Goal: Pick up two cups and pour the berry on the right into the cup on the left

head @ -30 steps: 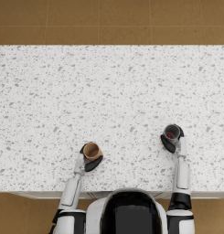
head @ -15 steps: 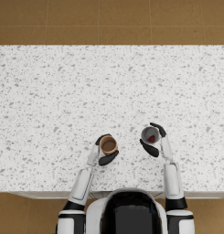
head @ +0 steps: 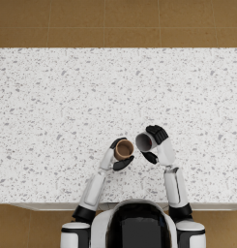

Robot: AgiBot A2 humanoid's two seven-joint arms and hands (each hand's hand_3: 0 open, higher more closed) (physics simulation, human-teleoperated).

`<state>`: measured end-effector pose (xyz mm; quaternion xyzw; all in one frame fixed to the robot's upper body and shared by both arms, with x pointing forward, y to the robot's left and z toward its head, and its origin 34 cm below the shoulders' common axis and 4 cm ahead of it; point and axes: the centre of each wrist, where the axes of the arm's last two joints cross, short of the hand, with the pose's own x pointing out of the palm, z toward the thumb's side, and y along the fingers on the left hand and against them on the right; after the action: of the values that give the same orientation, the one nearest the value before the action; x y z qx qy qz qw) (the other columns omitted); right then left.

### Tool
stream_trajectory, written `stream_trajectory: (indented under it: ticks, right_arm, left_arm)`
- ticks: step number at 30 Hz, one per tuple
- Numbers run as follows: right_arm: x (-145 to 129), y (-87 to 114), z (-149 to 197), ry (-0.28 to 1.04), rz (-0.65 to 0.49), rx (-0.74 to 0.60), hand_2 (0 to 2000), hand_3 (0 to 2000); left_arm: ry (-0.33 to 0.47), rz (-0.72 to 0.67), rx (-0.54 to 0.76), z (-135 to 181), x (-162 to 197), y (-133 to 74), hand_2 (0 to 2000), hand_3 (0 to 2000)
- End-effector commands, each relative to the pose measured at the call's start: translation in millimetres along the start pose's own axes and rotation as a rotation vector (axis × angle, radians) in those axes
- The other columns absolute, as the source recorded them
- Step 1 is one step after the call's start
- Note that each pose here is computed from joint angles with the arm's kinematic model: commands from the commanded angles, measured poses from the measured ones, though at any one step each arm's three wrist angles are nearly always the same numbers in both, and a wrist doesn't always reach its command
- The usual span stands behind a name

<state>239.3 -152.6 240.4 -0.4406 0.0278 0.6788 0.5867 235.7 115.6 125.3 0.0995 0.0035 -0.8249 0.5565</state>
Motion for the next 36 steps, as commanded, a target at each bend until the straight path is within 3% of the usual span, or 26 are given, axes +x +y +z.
stream_trajectory:
  ticks: [1, 15, 21, 36]
  right_arm:
    - [0, -6, 14, 0.019, -0.010, -0.053, 2000, 1280]
    - [-4, -10, 29, 0.441, -0.064, -0.067, 2000, 1280]
    - [-5, -10, 34, 0.622, -0.086, -0.059, 2000, 1280]
    - [-12, -9, 50, 1.057, -0.173, -0.032, 2000, 1280]
  left_arm:
    - [-0.007, -0.005, 0.014, 4, 2, 11, 2000, 1280]
    - [-0.019, -0.010, 0.008, 2, 6, 13, 2000, 1280]
    - [0.099, -0.010, -0.015, -4, 7, 12, 2000, 1280]
    - [0.110, -0.005, -0.026, -6, 7, 15, 2000, 1280]
